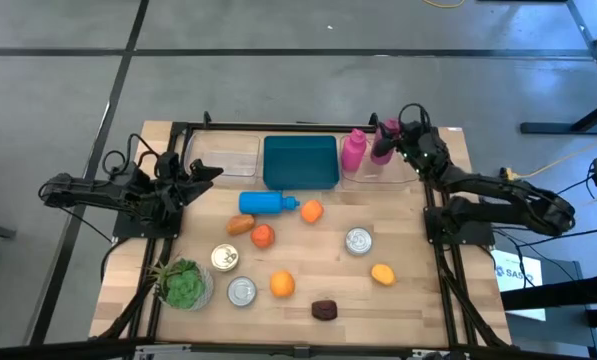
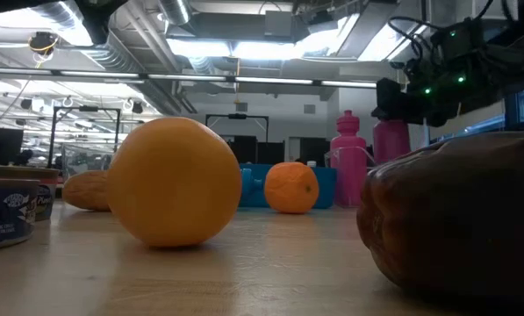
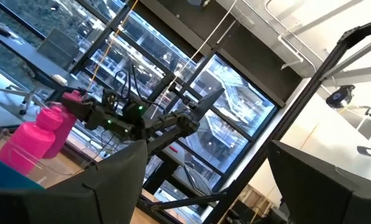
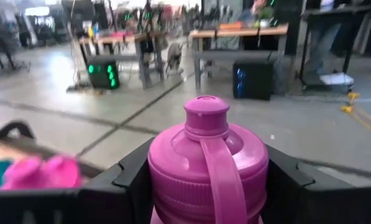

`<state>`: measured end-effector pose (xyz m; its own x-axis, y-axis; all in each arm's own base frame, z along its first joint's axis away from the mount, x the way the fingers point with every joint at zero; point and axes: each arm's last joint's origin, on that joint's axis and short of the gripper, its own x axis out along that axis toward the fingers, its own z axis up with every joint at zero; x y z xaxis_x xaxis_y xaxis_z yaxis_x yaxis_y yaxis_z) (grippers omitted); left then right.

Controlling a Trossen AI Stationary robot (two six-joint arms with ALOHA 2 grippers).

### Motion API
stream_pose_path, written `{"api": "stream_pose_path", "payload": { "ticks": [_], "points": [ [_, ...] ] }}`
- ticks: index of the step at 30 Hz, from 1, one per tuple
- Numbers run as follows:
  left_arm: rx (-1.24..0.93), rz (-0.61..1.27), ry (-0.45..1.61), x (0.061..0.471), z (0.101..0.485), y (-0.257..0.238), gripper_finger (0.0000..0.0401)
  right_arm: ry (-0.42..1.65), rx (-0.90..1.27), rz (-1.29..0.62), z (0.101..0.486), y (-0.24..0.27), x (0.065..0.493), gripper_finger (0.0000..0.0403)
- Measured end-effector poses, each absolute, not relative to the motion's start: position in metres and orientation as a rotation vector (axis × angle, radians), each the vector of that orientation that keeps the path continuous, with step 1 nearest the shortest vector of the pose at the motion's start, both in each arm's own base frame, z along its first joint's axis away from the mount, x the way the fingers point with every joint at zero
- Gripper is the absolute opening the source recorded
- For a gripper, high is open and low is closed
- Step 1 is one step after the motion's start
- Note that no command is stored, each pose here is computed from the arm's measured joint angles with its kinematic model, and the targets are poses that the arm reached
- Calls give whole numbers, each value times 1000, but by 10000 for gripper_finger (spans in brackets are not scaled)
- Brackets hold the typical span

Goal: Pick & Place Food Item
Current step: Put the purple tumbler into the right transparent bin

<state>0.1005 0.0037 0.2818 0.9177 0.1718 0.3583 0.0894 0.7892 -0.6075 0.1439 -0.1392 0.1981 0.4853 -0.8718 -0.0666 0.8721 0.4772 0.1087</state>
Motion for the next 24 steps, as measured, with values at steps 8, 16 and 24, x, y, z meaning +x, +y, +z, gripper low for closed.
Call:
{"api": "stream_pose_path", "payload": {
  "ticks": [8, 16, 24],
  "points": [
    [-681, 45, -416, 101, 282, 4, 326, 50, 150, -1013, 182, -149, 152, 206],
    [-687, 46, -416, 101, 282, 4, 326, 66, 150, -1011, 172, -153, 157, 206],
    [-690, 49, -417, 101, 282, 4, 326, 60, 148, -1012, 171, -154, 158, 206]
  ]
}}
